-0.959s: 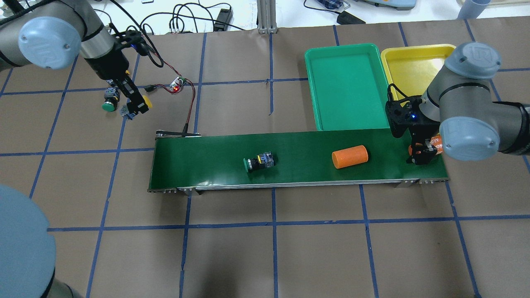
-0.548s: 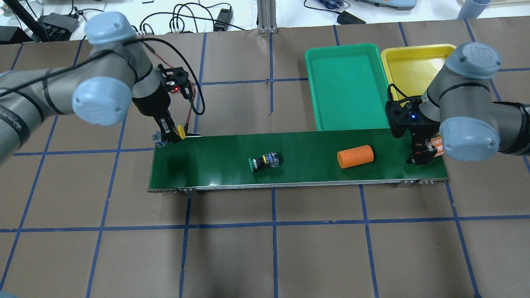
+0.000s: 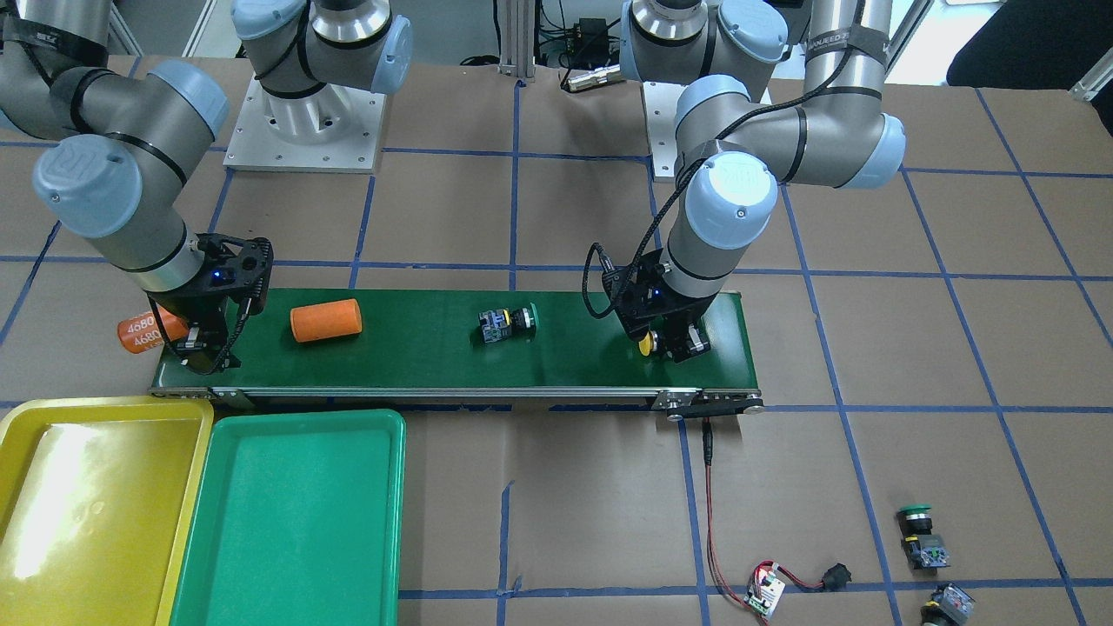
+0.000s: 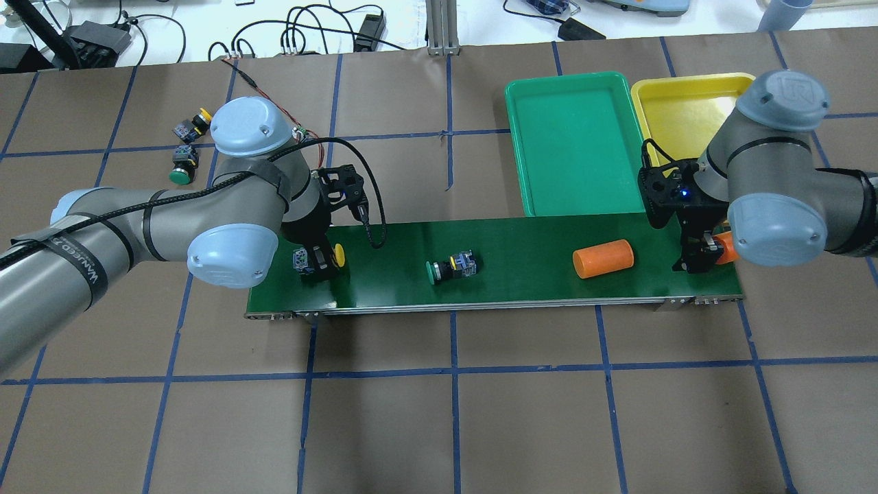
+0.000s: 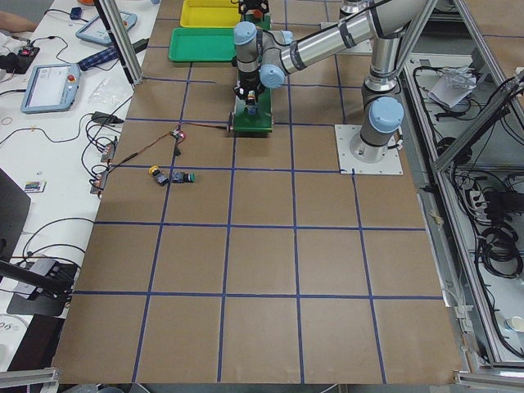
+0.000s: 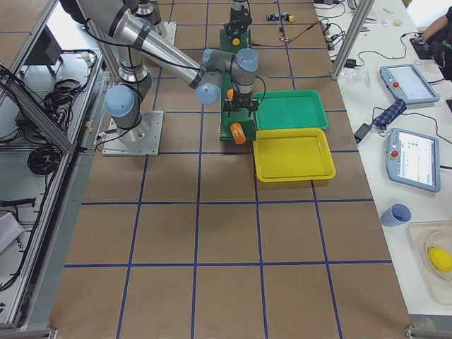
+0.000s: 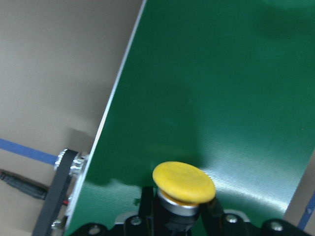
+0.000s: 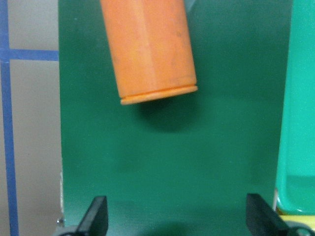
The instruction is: Sort buttons by color to trays
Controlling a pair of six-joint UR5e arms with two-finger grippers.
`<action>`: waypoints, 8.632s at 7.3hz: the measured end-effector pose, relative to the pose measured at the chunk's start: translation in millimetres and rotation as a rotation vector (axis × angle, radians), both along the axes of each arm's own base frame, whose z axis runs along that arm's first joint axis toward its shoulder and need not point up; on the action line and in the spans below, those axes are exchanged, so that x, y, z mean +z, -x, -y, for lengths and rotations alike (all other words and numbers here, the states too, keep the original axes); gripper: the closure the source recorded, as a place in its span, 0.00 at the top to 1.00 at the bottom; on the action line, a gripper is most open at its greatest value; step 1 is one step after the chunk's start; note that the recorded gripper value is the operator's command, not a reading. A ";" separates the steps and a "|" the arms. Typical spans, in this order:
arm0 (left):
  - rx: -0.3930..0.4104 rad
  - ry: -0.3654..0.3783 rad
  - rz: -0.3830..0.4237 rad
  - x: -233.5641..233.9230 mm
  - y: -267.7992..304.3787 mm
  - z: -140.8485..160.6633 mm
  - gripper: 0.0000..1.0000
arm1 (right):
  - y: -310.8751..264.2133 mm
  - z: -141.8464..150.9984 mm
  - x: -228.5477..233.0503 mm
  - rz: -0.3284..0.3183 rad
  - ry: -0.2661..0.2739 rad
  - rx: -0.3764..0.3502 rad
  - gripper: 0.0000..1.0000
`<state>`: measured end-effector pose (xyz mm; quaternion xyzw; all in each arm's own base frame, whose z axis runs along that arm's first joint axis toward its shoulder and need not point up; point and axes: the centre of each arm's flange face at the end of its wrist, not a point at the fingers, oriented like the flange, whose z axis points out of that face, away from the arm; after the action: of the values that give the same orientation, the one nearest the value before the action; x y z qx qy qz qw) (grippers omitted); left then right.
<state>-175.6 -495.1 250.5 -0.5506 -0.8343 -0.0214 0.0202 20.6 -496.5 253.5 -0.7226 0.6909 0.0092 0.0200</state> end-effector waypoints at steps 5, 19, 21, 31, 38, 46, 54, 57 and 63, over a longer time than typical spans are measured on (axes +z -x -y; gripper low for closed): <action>0.359 0.095 0.003 56.7 -158.2 119.7 1.00 | -0.2 -0.5 -0.8 0.002 -0.003 0.000 1.00; 1.200 0.054 0.000 -53.8 -345.5 249.4 0.98 | -0.7 -1.4 -6.9 0.003 -0.021 0.004 1.00; 1.202 0.021 -0.024 -68.2 -341.0 250.0 0.24 | 0.1 0.2 -8.7 0.001 -0.024 0.003 1.00; 1.593 -0.240 0.059 61.4 -174.7 192.1 0.00 | 0.8 1.7 -5.3 -0.003 -0.018 0.001 1.00; 1.722 -0.389 0.246 19.1 -69.6 53.2 0.21 | 0.9 1.1 -5.9 -0.002 -0.019 0.001 1.00; 2.056 -0.342 0.329 8.6 -44.5 52.8 0.89 | -0.7 0.1 -8.8 0.006 -0.024 0.008 1.00; 1.578 -0.048 -0.033 51.0 -240.4 156.8 1.00 | -10.7 -0.8 -11.3 0.009 -0.029 0.020 1.00; 1.084 0.068 -0.021 25.6 -304.9 223.5 1.00 | -12.1 -1.6 -11.8 0.008 -0.031 0.019 0.71; 0.467 0.143 -0.026 -50.4 -348.1 268.9 1.00 | -10.9 1.1 -5.0 -0.005 -0.017 0.035 0.14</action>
<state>172.5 -764.0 200.1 -0.3430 -0.9380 0.0500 -0.0035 31.5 -497.6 248.5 -0.7343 0.6782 0.0169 0.0243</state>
